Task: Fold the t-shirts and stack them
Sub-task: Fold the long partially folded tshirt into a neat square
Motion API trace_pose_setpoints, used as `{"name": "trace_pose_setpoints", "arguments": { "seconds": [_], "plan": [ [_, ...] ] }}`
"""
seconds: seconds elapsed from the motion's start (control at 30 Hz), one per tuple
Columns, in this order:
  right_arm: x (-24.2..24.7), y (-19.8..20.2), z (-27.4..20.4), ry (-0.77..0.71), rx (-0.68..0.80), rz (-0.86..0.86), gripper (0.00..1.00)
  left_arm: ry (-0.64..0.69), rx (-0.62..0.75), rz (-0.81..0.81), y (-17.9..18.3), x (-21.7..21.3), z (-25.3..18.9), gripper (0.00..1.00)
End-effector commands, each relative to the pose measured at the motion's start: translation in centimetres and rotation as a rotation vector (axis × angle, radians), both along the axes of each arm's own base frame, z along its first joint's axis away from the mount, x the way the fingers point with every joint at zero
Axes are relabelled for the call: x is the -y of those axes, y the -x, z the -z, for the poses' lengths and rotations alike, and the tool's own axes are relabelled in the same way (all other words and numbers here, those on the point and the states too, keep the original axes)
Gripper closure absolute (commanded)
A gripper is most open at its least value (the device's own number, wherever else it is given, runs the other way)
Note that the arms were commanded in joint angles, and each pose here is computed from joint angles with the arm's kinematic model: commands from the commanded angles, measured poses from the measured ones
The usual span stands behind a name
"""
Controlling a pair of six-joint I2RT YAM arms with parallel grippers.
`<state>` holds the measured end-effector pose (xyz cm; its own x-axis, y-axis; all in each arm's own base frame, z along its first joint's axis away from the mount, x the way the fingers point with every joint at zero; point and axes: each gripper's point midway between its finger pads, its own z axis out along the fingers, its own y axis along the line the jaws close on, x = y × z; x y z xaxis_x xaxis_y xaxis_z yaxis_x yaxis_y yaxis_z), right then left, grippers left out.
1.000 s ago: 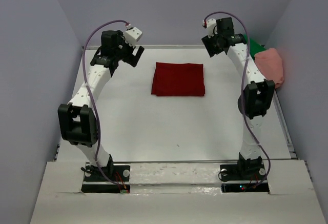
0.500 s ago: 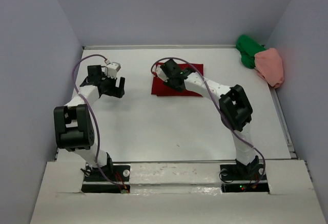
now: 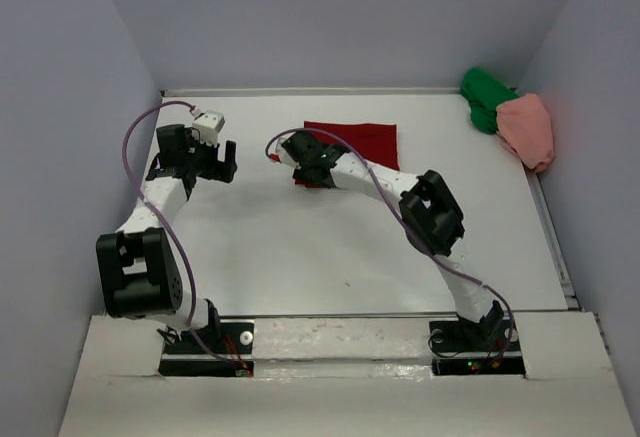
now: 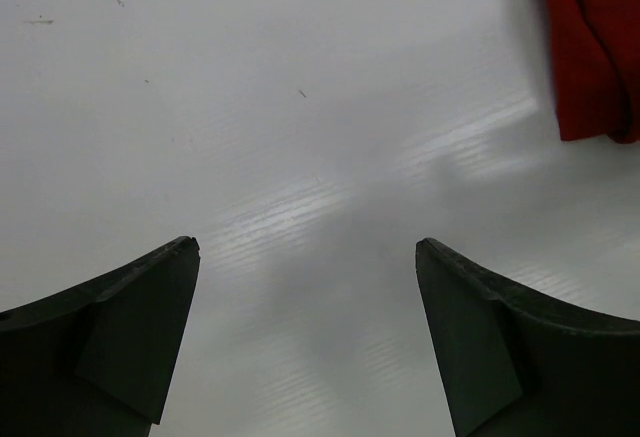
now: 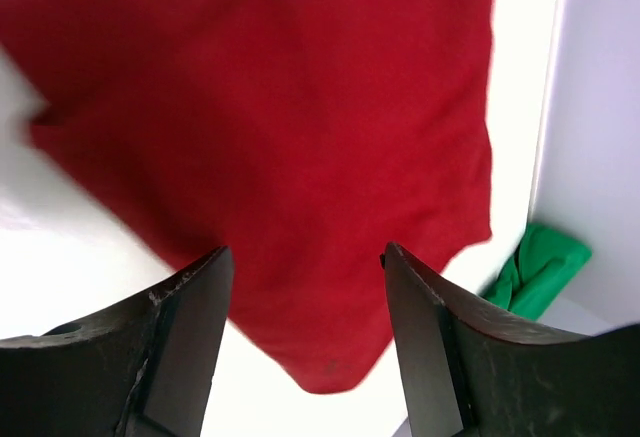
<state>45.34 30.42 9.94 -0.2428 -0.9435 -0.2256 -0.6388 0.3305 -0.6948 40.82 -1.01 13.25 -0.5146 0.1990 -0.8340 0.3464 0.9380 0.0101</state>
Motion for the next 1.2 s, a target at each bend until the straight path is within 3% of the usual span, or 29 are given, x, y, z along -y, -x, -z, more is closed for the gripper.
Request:
{"name": "trace_pose_setpoints", "arguments": {
  "seconds": [0.0,0.13,0.97,1.0,1.03,1.07,1.1,1.17],
  "plan": [
    [-4.9,1.5,-1.2,-0.025,0.051,-0.090,0.33,0.025,0.047,0.007,-0.6,0.3,-1.4,0.01],
    [-7.3,3.6,-0.7,-0.021,0.036,-0.157,0.32,0.025,0.041,0.008,-0.7,0.2,-1.4,0.01],
    [-9.5,4.0,5.5,0.027,-0.059,-0.168,0.32,0.038,0.033,0.044,-0.4,0.8,-1.3,0.01],
    [-9.5,4.0,5.7,0.029,-0.059,-0.167,0.34,0.040,0.033,0.045,-0.4,0.9,-1.3,0.01],
    [-9.4,3.9,6.7,0.044,-0.066,-0.162,0.44,0.039,0.029,0.049,-0.4,0.9,-1.2,0.01],
    [-9.4,3.9,6.8,0.046,-0.067,-0.163,0.48,0.040,0.025,0.049,-0.4,0.9,-1.1,0.01],
    [-9.3,3.9,6.8,0.049,-0.066,-0.162,0.48,0.039,0.024,0.050,-0.4,0.9,-1.1,0.01],
    [-9.1,4.0,7.2,0.056,-0.071,-0.160,0.63,0.040,0.023,0.051,-0.4,0.9,-1.1,0.01]
  ]
}}
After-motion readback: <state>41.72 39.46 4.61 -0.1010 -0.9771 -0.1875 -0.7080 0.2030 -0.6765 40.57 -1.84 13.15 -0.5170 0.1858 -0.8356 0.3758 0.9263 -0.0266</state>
